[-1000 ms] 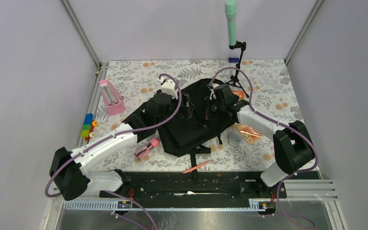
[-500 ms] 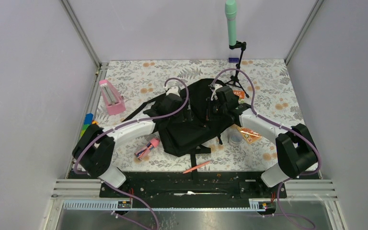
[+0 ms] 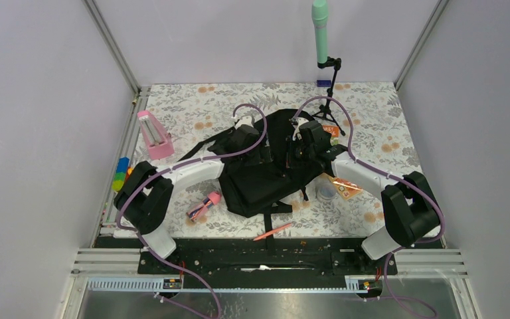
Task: Pack the student bag
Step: Unzip the student bag at the center of the board.
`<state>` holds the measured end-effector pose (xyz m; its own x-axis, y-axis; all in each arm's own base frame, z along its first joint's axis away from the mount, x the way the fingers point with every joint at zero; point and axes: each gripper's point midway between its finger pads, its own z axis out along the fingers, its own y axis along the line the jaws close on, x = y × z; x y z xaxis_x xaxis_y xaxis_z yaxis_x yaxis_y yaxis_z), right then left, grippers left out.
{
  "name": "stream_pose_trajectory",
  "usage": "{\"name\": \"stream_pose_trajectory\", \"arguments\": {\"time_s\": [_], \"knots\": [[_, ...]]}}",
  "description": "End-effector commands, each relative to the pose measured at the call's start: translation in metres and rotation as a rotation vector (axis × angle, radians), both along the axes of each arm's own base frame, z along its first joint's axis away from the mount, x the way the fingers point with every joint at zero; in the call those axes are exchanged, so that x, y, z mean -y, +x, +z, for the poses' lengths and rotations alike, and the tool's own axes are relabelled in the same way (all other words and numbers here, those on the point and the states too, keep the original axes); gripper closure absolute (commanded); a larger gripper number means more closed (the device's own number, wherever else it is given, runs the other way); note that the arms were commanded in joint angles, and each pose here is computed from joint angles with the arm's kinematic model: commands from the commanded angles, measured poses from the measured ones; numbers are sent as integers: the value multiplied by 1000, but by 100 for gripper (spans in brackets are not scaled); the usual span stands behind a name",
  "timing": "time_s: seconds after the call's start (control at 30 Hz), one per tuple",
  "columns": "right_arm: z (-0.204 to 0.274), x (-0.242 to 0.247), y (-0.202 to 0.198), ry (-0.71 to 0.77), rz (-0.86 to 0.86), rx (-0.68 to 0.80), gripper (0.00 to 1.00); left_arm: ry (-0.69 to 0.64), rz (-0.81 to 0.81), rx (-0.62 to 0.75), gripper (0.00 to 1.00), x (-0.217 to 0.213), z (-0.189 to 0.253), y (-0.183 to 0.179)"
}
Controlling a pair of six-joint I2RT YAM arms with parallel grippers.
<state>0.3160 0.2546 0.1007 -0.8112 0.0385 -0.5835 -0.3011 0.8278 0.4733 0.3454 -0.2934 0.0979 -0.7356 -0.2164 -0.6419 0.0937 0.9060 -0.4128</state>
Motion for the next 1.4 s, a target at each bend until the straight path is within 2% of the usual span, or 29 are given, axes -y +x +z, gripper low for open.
{"name": "stream_pose_trajectory", "arguments": {"time_s": [0.0, 0.23, 0.43, 0.63, 0.77, 1.0, 1.1, 1.2, 1.37], "knots": [[16, -1, 6, 27, 3, 59, 100, -38, 4, 29, 18, 11, 12, 14], [17, 0, 6, 26, 0, 65, 100, 23, -30, -34, 23, 11, -12, 9], [17, 0, 6, 25, -3, 64, 100, 88, -51, -67, 43, 6, -26, 7], [17, 4, 7, 8, -12, 75, 100, 121, -74, -90, 73, 4, -34, 2], [16, 11, 10, -28, -36, 89, 100, 137, -88, -50, 100, -1, -13, 4], [-6, 38, 22, -162, -155, 97, 100, 83, -87, 146, 100, -10, 82, 7], [-21, 49, 26, -225, -205, 77, 100, 52, -96, 197, 100, -15, 108, 1], [-28, 48, 24, -222, -208, 56, 100, 43, -129, 197, 100, -15, 109, -7], [-9, 37, 22, -158, -162, 73, 98, 79, -195, 118, 100, -10, 82, -16]]}}
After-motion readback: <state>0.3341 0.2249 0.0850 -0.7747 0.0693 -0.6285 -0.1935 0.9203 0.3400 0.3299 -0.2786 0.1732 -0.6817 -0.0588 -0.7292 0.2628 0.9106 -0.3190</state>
